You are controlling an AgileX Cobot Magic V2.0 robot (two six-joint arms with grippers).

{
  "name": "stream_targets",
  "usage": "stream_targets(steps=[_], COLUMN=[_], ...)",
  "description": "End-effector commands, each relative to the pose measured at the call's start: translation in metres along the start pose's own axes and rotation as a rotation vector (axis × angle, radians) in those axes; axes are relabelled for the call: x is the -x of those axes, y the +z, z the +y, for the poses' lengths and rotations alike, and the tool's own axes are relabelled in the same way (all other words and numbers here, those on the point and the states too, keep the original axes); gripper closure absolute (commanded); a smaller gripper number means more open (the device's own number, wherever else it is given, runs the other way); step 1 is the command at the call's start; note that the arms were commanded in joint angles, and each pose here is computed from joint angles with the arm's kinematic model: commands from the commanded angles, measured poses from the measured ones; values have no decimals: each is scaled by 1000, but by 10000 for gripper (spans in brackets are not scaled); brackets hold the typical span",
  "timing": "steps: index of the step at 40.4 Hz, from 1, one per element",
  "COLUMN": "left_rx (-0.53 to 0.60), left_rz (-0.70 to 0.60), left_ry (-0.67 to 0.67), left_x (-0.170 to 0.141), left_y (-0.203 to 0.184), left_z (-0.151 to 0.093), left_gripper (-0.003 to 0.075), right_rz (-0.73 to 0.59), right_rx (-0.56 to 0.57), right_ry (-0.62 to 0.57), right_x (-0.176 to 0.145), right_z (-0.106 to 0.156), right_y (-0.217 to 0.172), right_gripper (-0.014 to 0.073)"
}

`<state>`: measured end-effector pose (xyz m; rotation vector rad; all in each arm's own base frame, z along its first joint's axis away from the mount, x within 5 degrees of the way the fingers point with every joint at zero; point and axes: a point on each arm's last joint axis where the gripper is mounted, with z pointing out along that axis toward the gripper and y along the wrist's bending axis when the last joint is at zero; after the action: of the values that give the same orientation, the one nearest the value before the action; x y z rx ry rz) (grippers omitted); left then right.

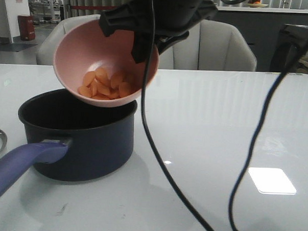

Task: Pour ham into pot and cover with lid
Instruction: 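Lift the pink bowl and carry it over the saucepan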

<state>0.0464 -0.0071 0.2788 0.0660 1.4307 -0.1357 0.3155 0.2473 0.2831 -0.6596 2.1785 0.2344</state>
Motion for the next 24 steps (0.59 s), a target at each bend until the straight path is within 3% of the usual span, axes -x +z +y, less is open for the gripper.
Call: stream_targets(steps=[1,11,24], left_rx=[2,2,2], left_rz=[-86,-86,-86], left_ry=[-12,-12,-12], left_x=[14,14,14], left_y=[0,0,0], left_z=[0,0,0], left_gripper=[220,220,220], right_rz=[-252,-409,-478], right_rx=[37,105,122], right_ry=[-16,-83,-70], right_x=[36,46,51], right_z=[2,11,2], right_y=[-22,-17,-15], right_gripper=[452,452,452])
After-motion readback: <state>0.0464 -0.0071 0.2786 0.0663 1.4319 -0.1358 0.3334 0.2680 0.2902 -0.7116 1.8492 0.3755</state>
